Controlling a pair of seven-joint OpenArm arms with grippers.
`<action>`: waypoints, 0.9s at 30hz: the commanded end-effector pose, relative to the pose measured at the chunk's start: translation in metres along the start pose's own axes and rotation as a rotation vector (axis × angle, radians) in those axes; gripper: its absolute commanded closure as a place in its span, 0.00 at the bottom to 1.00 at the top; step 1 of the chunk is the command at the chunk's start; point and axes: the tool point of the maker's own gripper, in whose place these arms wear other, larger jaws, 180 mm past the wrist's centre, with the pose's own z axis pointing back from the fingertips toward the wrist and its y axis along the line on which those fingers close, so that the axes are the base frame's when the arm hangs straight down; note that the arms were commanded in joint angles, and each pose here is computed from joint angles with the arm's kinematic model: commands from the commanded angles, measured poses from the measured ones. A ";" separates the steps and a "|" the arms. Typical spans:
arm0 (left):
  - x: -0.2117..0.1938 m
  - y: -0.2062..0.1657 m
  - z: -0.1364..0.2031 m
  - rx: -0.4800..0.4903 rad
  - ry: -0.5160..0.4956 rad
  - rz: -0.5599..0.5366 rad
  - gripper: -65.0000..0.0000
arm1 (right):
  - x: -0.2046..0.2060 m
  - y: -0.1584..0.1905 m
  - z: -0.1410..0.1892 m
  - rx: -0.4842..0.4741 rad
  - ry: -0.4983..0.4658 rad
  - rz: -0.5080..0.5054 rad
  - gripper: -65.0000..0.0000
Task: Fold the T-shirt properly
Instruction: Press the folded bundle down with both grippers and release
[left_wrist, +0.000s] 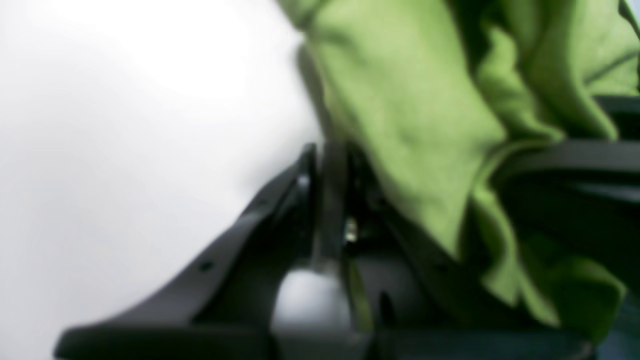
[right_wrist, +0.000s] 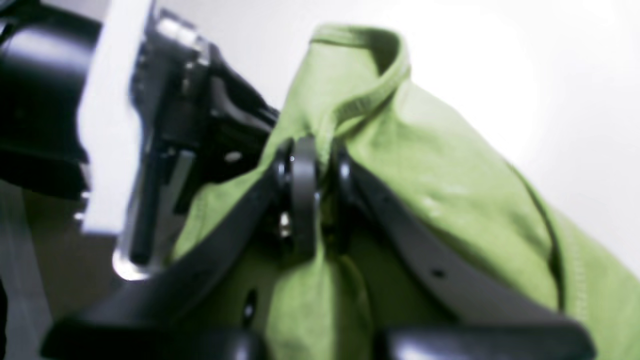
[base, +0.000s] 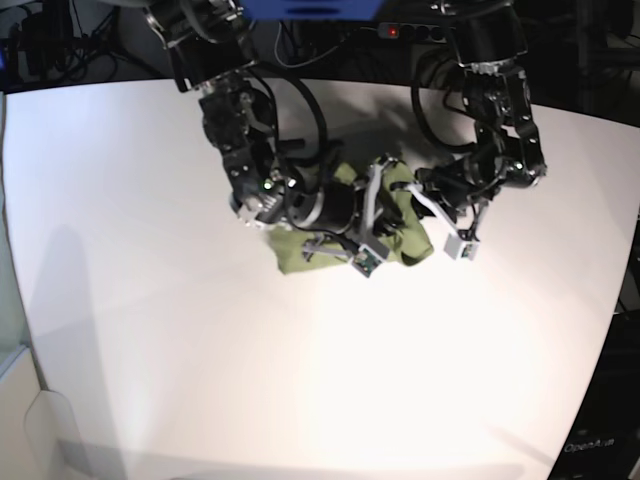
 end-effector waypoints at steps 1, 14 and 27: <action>-0.004 0.007 0.003 0.035 0.034 -0.015 0.96 | 0.015 0.002 -0.002 0.019 -0.048 0.011 0.99; -0.008 0.014 0.006 0.049 0.053 -0.021 0.96 | -0.021 -0.002 -0.026 0.052 -0.033 -0.093 0.99; 0.016 0.025 0.062 0.129 -0.008 -0.091 0.96 | -0.032 -0.008 -0.035 0.057 -0.026 -0.129 0.98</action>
